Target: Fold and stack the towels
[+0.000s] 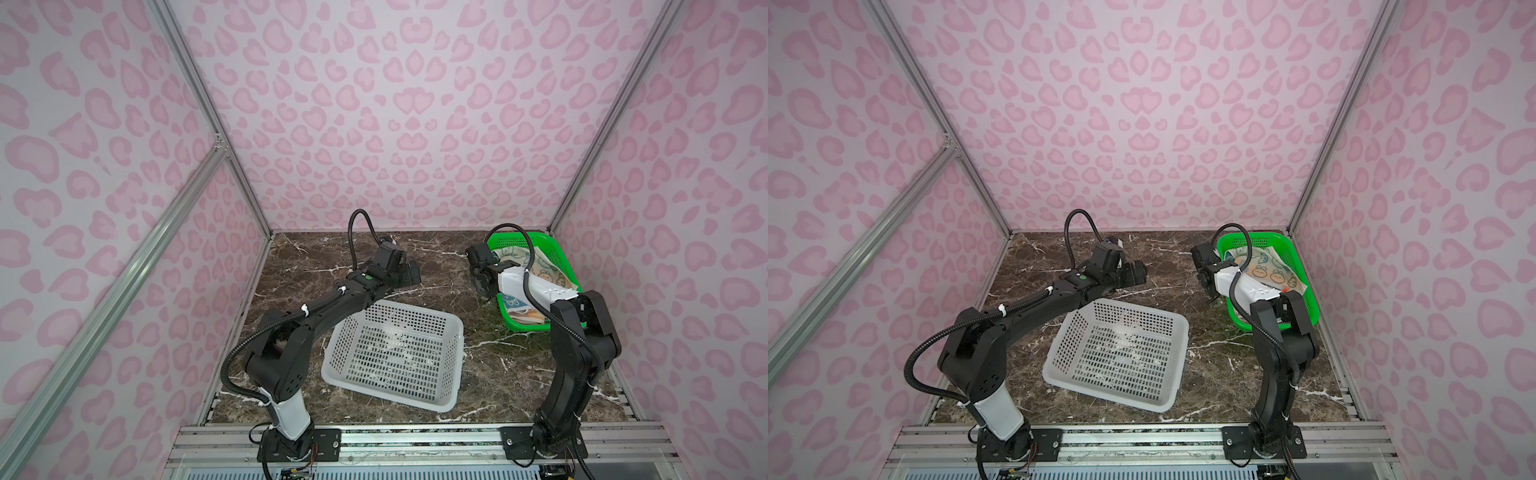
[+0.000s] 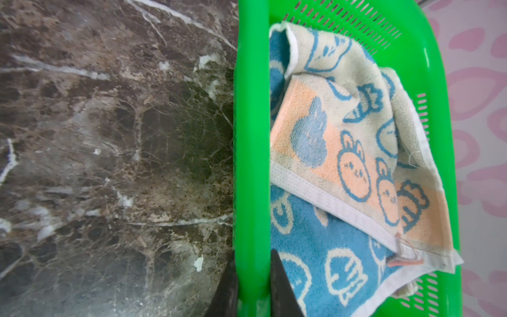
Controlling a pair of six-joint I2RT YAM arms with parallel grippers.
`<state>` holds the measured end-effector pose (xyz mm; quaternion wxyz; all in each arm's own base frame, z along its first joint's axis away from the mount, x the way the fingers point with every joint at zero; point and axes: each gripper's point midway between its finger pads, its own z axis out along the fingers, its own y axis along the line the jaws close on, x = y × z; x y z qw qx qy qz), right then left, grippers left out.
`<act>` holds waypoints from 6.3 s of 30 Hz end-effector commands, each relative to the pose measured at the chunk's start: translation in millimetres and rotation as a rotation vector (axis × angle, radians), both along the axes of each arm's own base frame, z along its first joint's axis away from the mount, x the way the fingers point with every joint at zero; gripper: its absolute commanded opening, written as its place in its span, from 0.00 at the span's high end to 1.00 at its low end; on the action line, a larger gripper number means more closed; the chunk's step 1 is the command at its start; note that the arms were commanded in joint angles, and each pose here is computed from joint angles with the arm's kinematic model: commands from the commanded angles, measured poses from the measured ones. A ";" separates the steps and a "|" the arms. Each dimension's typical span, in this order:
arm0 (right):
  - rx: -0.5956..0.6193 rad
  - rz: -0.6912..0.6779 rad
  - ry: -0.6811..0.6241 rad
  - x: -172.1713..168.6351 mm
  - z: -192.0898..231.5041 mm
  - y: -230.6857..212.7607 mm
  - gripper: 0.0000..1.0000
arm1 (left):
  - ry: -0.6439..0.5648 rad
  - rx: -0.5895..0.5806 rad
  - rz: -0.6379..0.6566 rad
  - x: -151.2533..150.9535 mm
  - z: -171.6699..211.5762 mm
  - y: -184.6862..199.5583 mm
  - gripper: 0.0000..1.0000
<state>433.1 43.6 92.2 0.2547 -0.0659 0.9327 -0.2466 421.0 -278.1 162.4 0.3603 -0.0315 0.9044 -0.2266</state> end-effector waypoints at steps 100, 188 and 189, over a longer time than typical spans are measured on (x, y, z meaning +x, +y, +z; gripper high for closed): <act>0.397 0.599 0.156 -25.6 4.6 248.8 0.99 | 0.000 -0.201 0.307 -6.9 66.8 162.7 0.03; 0.058 0.672 0.016 124.6 19.5 223.8 0.88 | 0.082 -0.154 0.277 -18.3 37.4 158.5 0.03; 0.066 0.652 0.009 120.9 21.6 221.2 0.91 | 0.083 -0.153 0.282 -17.8 37.9 160.1 0.03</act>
